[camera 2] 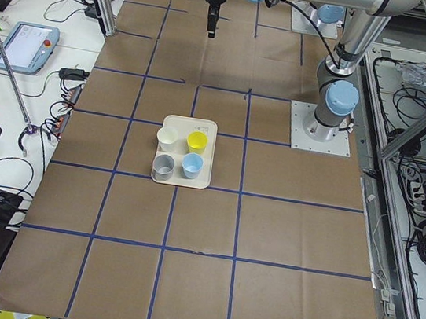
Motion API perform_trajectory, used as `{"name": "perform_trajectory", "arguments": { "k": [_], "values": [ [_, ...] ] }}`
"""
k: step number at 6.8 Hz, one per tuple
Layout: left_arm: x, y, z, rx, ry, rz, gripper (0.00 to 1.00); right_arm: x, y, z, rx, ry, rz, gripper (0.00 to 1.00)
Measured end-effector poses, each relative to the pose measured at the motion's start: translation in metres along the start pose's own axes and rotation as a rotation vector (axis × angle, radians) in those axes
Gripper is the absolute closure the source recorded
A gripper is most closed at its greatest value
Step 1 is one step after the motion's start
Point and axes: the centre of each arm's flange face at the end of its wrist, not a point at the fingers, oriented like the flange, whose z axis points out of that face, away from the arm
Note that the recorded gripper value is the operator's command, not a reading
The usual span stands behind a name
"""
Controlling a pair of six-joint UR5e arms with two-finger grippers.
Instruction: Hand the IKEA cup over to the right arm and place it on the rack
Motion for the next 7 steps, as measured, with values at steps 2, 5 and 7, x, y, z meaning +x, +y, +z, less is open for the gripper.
{"name": "perform_trajectory", "arguments": {
  "k": [2, 5, 7],
  "values": [
    [0.0000, -0.0004, 0.0006, -0.001, 0.000, 0.000, 0.00, -0.0001, 0.0003, 0.0000, -0.001, -0.001, 0.003, 0.00],
    [0.0000, -0.0006, 0.0002, 0.000, 0.001, -0.001, 0.00, 0.0009, -0.0006, -0.0002, 0.000, -0.001, 0.006, 0.00],
    [0.0000, -0.0007, -0.0001, 0.000, 0.000, -0.001, 0.00, 0.0015, -0.0007, -0.0022, 0.004, 0.000, 0.007, 0.00]
  ]
}}
